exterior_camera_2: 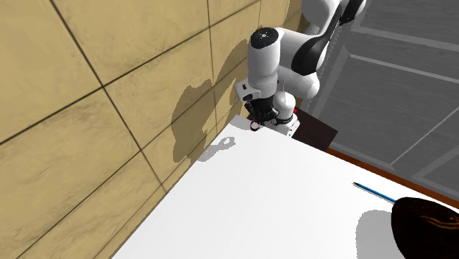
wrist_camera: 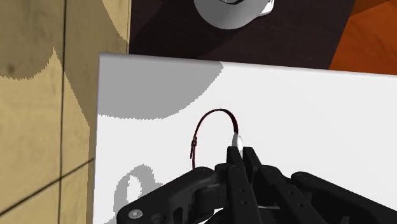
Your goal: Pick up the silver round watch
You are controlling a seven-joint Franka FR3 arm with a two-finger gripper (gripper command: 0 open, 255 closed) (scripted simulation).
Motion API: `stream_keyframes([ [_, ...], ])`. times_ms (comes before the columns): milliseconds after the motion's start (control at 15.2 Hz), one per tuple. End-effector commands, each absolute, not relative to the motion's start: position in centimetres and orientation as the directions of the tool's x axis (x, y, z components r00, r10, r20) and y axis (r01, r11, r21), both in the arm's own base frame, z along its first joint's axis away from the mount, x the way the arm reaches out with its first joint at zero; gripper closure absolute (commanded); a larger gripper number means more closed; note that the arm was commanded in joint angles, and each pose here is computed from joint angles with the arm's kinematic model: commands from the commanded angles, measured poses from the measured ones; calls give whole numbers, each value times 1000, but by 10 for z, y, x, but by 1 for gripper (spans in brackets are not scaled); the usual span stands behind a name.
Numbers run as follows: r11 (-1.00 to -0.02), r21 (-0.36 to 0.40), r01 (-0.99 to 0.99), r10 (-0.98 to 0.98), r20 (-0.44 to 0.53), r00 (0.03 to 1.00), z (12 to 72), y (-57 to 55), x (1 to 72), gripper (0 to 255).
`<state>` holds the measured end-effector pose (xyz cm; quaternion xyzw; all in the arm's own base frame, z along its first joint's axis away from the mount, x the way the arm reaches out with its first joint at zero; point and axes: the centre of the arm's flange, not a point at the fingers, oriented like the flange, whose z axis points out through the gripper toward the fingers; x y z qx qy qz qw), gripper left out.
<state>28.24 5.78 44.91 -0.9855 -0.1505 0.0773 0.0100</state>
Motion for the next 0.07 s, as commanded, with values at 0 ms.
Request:
stream_keyframes([
  [0,-955,-43,295,298,-150,943,452,58,283,255],
])
